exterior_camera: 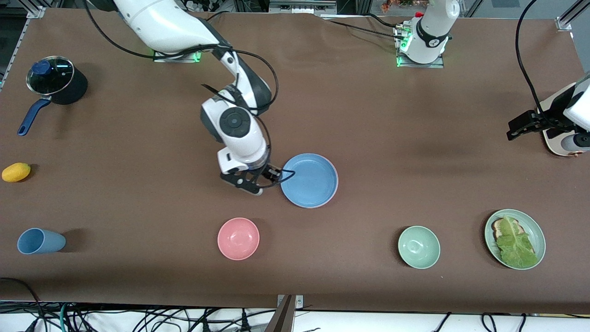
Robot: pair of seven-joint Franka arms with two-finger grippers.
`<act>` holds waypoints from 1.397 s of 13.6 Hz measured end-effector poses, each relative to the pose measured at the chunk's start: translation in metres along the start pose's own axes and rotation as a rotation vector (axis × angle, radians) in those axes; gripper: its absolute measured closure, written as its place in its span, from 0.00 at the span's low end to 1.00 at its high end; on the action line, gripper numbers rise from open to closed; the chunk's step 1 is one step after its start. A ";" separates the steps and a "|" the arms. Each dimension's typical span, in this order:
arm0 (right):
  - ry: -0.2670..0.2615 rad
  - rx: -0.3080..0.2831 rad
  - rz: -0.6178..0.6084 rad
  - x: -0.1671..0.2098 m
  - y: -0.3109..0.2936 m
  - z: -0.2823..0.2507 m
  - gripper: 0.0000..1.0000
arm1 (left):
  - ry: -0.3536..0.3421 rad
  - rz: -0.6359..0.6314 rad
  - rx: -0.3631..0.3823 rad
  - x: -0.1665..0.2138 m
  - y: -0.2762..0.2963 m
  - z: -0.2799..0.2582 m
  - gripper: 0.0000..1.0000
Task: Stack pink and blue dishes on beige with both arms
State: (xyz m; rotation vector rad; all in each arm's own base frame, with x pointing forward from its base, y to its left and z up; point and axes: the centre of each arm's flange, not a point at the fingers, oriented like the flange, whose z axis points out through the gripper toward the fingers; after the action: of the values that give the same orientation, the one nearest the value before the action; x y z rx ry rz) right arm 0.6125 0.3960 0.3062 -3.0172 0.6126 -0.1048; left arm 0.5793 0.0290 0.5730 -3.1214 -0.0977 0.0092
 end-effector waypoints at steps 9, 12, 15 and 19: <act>-0.114 -0.057 -0.256 0.162 0.211 -0.152 0.00 | -0.005 -0.002 0.000 0.000 -0.001 0.002 0.00; -0.141 -0.077 -0.337 0.160 0.246 -0.201 0.00 | -0.005 -0.001 0.000 0.000 -0.001 0.002 0.00; -0.143 -0.100 -0.367 0.145 0.273 -0.247 0.00 | -0.006 -0.001 0.000 0.000 0.000 0.002 0.00; -0.176 -0.123 -0.384 0.137 0.312 -0.272 0.00 | -0.006 0.001 0.000 0.000 0.000 0.003 0.00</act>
State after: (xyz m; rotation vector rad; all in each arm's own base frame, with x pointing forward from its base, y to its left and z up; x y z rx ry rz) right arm 0.5959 0.0428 0.5616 -3.1738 0.0222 0.1861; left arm 0.5792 0.0286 0.5705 -3.1216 -0.0965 0.0182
